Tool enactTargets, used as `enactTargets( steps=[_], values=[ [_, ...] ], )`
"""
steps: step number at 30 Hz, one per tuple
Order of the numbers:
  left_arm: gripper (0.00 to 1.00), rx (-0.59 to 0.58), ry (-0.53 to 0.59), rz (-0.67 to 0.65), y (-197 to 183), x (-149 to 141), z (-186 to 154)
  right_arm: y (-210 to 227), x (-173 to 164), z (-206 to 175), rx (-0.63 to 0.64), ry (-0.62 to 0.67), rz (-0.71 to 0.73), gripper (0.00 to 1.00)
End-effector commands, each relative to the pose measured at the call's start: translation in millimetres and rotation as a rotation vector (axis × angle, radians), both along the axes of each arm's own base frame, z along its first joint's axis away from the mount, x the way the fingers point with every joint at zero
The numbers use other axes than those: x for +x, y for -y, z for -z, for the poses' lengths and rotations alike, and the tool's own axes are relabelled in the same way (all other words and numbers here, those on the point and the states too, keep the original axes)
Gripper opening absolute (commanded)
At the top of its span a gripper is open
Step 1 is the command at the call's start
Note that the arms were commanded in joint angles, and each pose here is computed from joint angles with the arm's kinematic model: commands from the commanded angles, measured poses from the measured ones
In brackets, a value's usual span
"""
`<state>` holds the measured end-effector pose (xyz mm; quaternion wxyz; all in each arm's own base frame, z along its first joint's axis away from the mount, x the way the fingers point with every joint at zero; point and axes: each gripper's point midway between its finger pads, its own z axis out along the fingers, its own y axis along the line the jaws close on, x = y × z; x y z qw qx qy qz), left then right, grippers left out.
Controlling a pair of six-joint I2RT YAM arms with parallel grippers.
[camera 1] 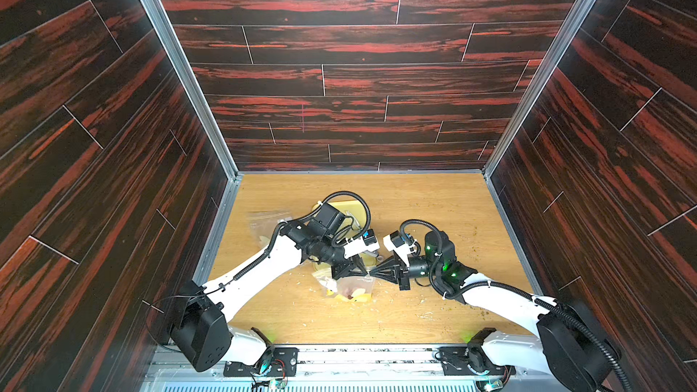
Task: Put the cookies into a resealable bag to prevent moisture
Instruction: Close the ziploc bag at the center of the board.
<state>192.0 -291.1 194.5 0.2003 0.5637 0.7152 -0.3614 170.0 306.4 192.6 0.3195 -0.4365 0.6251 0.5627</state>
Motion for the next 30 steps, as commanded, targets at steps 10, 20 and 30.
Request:
enactTargets(
  steps=[10,20,30],
  values=[
    [0.09,0.018,-0.017,0.027,-5,-9,-9,1,3,1,-0.004,-0.005,-0.001,0.00],
    [0.17,0.100,-0.010,-0.011,-17,-7,-2,6,6,1,-0.003,-0.009,0.012,0.00],
    [0.01,0.187,0.019,-0.051,-32,-3,4,12,9,3,-0.004,-0.023,0.030,0.00]
  ],
)
